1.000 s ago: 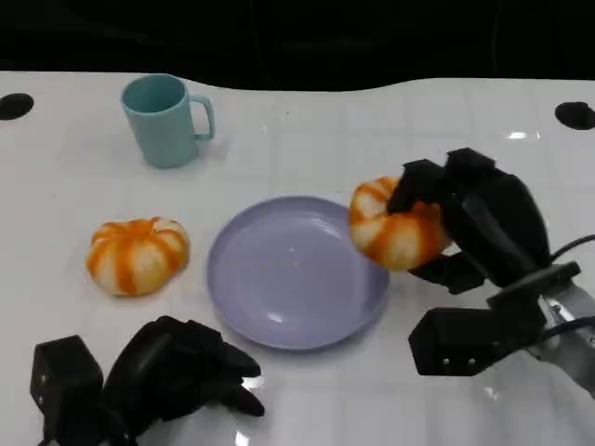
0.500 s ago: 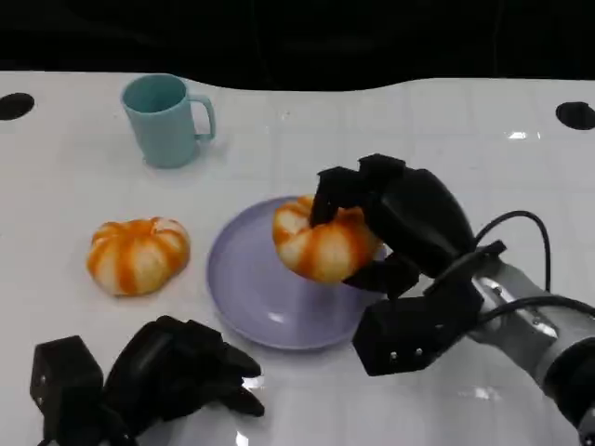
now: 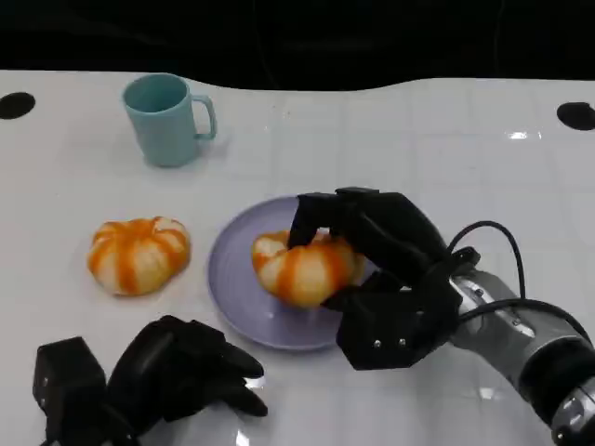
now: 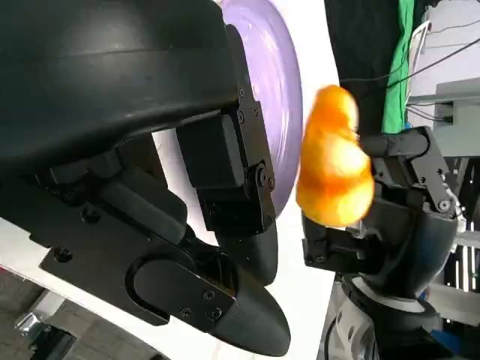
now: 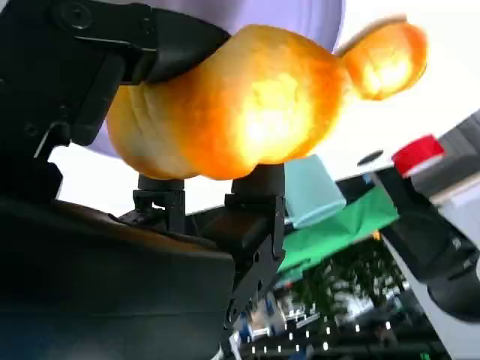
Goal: Grasp the bread from the table and place it into the plate.
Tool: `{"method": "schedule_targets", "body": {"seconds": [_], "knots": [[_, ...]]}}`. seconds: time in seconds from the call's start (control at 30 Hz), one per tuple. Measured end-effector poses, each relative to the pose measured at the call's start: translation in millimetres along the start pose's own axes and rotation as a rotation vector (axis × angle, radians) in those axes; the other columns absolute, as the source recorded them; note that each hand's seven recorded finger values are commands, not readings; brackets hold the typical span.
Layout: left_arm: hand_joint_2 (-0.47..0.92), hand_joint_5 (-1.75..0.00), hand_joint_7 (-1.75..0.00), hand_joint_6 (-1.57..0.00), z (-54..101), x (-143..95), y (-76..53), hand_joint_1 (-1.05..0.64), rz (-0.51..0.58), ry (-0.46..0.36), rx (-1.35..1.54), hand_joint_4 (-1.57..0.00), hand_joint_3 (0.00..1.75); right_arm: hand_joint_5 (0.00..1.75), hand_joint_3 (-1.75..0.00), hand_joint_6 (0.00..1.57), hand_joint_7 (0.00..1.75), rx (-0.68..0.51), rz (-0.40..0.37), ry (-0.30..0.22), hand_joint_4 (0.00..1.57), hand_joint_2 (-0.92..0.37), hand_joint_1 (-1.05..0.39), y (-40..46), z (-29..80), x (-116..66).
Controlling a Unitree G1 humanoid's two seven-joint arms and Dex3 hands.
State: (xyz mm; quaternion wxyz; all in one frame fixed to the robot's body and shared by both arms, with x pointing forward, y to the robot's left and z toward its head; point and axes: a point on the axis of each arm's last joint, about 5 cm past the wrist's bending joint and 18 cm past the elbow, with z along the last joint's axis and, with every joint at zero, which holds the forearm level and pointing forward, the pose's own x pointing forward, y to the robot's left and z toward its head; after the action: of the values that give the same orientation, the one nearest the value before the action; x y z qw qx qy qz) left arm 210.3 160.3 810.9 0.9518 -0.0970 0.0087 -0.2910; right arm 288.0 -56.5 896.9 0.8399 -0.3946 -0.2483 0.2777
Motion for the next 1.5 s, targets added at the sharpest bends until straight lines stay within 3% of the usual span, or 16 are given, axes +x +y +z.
{"method": "schedule_targets", "body": {"seconds": [0.07,0.13,0.17,0.27,0.37,0.4,0.5,0.83,1.1,1.4,1.5], "knots": [[0.80,-0.23,0.00,-1.55,0.1,0,-0.4,-1.05,-0.003,0.000,0.001,-1.55,0.00,1.06,-0.32,0.49,0.56,-0.002,0.037,0.004,0.44,-0.88,-0.44,-1.7,-0.6,-0.1],[0.79,-0.23,0.00,-1.55,-0.1,1,-0.9,-1.05,-0.005,0.001,0.000,-1.55,0.00,0.98,-0.27,0.47,0.51,-0.015,0.064,0.010,0.41,-0.91,-0.48,-5.2,-1.5,0.1],[0.80,-0.23,0.00,-1.54,-0.2,1,-1.0,-1.05,-0.006,0.001,-0.001,-1.56,0.00,0.84,-0.26,0.41,0.42,-0.022,0.069,0.013,0.35,-0.92,-0.56,-7.1,-1.9,0.1],[0.80,-0.23,0.00,-1.54,-0.3,1,-1.2,-1.05,-0.006,0.001,-0.002,-1.56,0.00,0.63,-0.31,0.29,0.24,-0.045,0.083,0.021,0.20,-0.92,-0.71,-12.5,-2.4,0.6],[0.80,-0.23,0.00,-1.55,-0.4,1,-1.6,-1.05,-0.008,0.002,-0.002,-1.56,0.00,0.59,-0.32,0.26,0.18,-0.078,0.113,0.032,0.16,-0.92,-0.75,-18.2,-2.6,0.7],[0.80,-0.23,0.00,-1.55,-0.5,1,-1.7,-1.05,-0.008,0.002,-0.002,-1.56,0.00,0.53,-0.36,0.18,0.13,-0.084,0.118,0.035,0.07,-0.92,-0.83,-19.5,-2.6,0.4],[0.81,-0.23,0.00,-1.54,-0.8,0,-2.0,-1.05,-0.007,0.005,0.000,-1.56,0.00,0.47,-0.41,0.10,0.07,-0.093,0.149,0.048,0.01,-0.92,-0.93,-21.4,-1.9,0.0],[0.81,-0.23,0.00,-1.54,-0.8,0,-2.0,-1.05,-0.007,0.002,0.002,-1.56,0.00,0.47,-0.44,0.09,0.05,-0.081,0.201,0.053,0.00,-0.92,-0.96,-28.9,0.7,-5.4],[0.82,-0.22,0.00,-1.53,-0.7,0,-2.0,-1.05,-0.008,0.002,0.003,-1.55,0.00,0.50,-0.42,0.12,0.06,-0.064,0.201,0.060,0.02,-0.92,-0.94,-36.3,0.5,-12.0],[0.81,-0.22,0.00,-1.53,-0.8,0,-2.2,-1.05,-0.008,0.001,0.003,-1.55,0.00,0.52,-0.41,0.14,0.06,-0.046,0.196,0.062,0.03,-0.92,-0.92,-38.2,-1.9,-24.1],[0.81,-0.22,0.00,-1.54,-0.7,1,-2.6,-1.05,-0.010,0.000,0.002,-1.55,0.00,0.61,-0.29,0.36,0.15,-0.038,0.180,0.061,0.24,-0.92,-0.75,-40.0,-2.4,-26.5]]}}
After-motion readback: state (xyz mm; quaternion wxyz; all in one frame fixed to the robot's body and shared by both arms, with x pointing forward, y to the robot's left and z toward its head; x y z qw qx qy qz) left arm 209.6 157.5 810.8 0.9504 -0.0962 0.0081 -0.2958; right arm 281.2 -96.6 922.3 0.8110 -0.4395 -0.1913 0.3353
